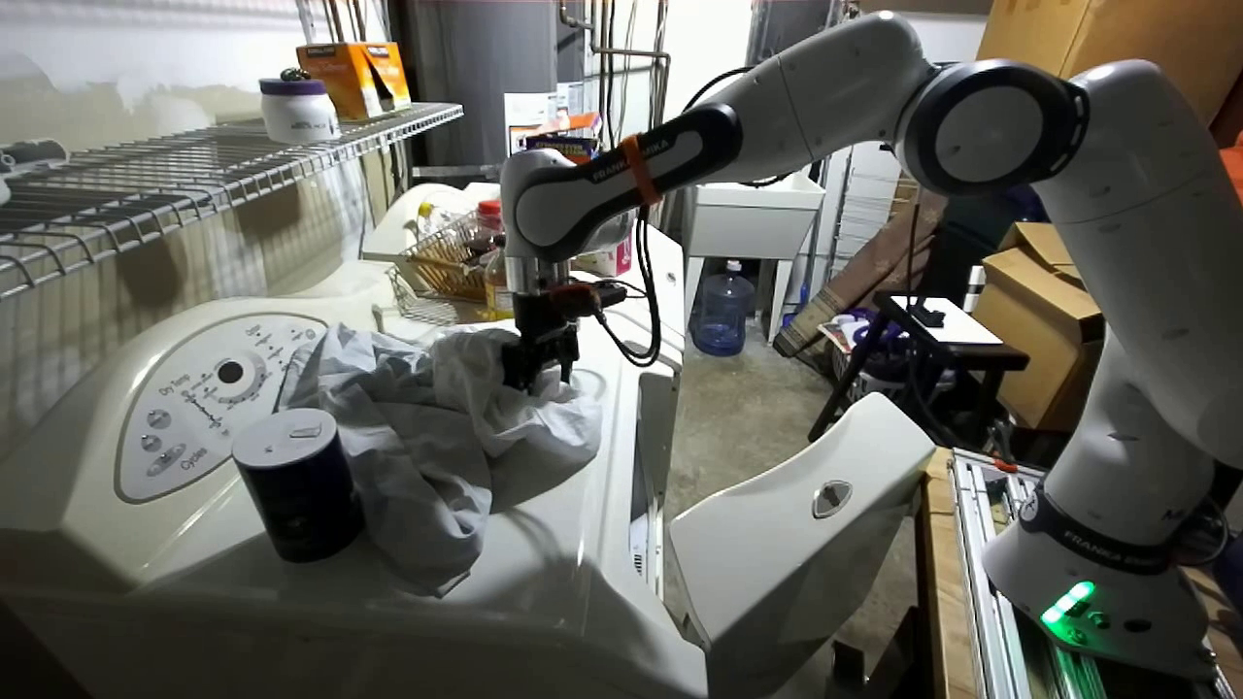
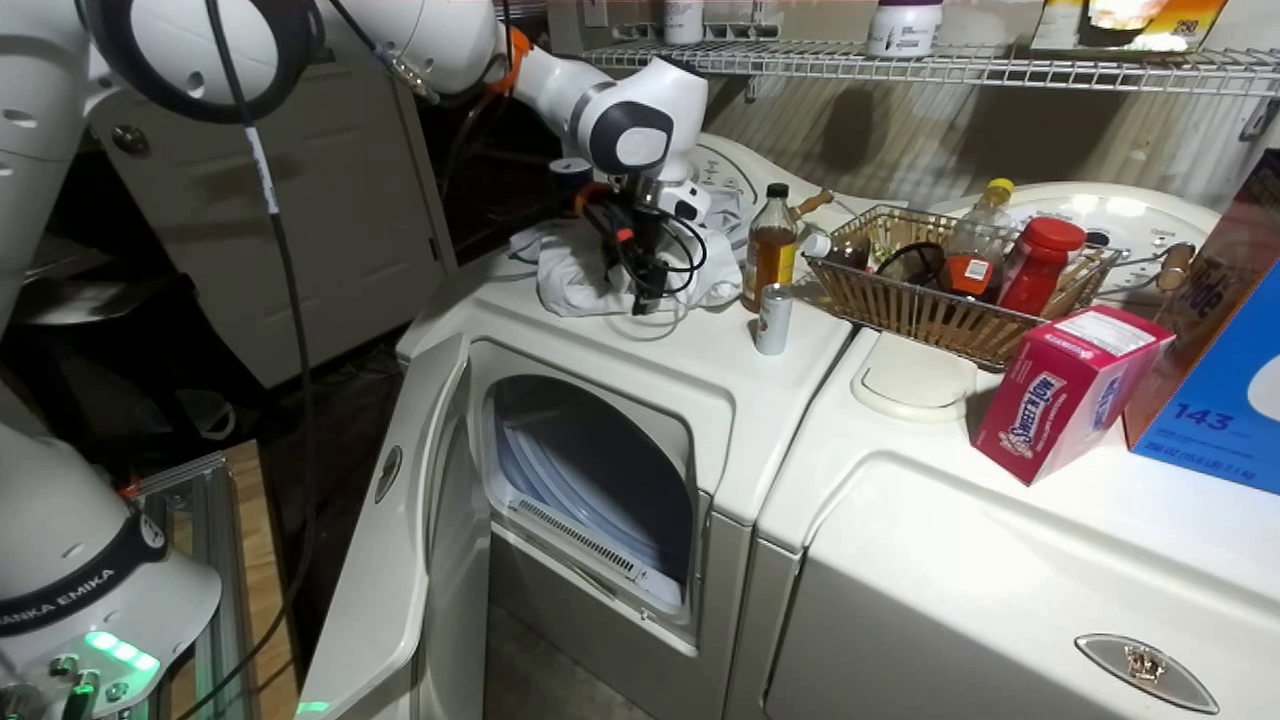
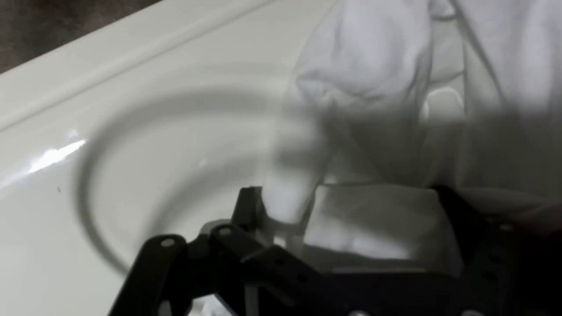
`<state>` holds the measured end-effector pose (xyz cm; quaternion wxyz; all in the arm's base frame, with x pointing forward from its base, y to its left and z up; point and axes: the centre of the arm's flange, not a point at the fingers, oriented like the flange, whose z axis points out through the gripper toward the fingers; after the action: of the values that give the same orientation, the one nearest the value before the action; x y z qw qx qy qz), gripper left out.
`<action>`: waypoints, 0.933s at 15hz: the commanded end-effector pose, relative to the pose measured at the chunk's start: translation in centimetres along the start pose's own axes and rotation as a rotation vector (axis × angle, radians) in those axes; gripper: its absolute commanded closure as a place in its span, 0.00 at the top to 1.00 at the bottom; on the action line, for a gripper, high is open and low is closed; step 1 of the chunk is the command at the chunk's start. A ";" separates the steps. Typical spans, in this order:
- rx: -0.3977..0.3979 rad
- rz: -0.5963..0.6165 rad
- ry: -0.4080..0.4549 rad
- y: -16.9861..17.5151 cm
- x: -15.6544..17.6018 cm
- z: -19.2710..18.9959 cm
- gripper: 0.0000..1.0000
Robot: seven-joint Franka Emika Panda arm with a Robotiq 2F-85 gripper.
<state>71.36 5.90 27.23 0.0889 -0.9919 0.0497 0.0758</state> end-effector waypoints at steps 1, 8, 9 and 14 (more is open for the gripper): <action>0.066 0.161 0.087 0.7 -1.6 -0.6 1.00; 0.125 0.320 0.346 -2.5 -3.2 -3.4 1.00; 0.128 0.272 0.406 -3.4 -4.4 -5.5 1.00; 0.065 0.063 0.512 -5.3 -9.9 -14.3 1.00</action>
<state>69.22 10.01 38.23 0.1260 -0.9681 0.1461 -0.1597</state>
